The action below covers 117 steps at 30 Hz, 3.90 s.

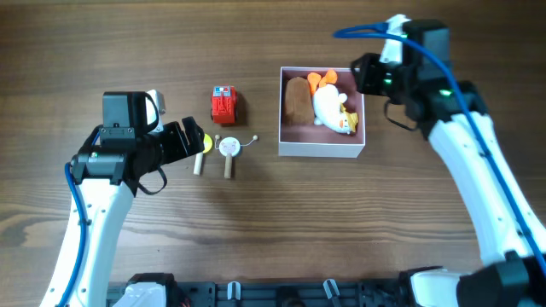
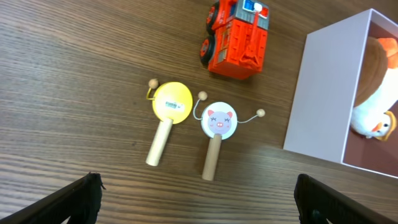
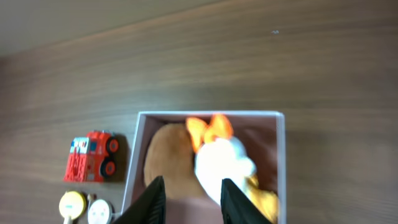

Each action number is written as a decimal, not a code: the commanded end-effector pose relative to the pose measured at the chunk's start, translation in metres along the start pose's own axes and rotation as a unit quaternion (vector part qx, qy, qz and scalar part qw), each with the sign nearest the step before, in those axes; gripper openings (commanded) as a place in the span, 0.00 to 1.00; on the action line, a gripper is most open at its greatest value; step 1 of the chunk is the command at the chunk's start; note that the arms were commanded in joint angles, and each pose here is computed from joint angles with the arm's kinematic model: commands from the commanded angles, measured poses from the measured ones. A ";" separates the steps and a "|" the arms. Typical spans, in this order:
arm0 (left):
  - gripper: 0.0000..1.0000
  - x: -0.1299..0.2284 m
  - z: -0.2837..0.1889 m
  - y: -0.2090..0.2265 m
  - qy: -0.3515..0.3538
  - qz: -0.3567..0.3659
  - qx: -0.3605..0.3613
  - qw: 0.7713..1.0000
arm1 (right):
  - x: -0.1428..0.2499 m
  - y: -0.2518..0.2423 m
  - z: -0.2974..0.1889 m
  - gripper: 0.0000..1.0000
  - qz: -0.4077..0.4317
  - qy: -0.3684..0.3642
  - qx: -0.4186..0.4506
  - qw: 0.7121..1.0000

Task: Pack container
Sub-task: 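Withdraw the right gripper to the right side, then reach the left gripper to the red toy truck and grasp it, then lower the red toy truck into the box and open the left gripper, then grasp the white pig-face paddle by its handle with the left gripper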

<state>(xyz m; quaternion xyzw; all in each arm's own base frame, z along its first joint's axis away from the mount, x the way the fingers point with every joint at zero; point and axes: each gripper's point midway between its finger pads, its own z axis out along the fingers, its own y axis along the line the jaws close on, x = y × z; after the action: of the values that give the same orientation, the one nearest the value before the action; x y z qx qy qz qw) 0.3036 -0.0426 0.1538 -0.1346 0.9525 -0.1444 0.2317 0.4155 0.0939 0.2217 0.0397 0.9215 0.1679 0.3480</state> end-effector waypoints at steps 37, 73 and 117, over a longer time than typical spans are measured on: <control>0.95 -0.029 0.194 -0.049 0.206 0.145 -0.138 0.958 | 0.042 -0.155 -0.048 1.00 0.238 0.073 0.147 0.957; 0.12 0.040 0.052 -0.287 0.060 0.693 0.070 0.715 | 0.041 -0.155 -0.048 1.00 0.237 0.071 0.147 0.958; 1.00 0.028 0.054 -0.141 0.263 0.366 -0.095 0.888 | 0.041 -0.155 -0.048 1.00 0.237 0.072 0.147 0.958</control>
<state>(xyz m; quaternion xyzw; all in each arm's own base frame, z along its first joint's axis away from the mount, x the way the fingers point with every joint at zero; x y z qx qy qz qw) 0.3190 -0.2415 0.1549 0.4155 0.9088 0.0163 0.0342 0.3587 -0.0580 0.1799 0.2892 0.9241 0.1069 0.2257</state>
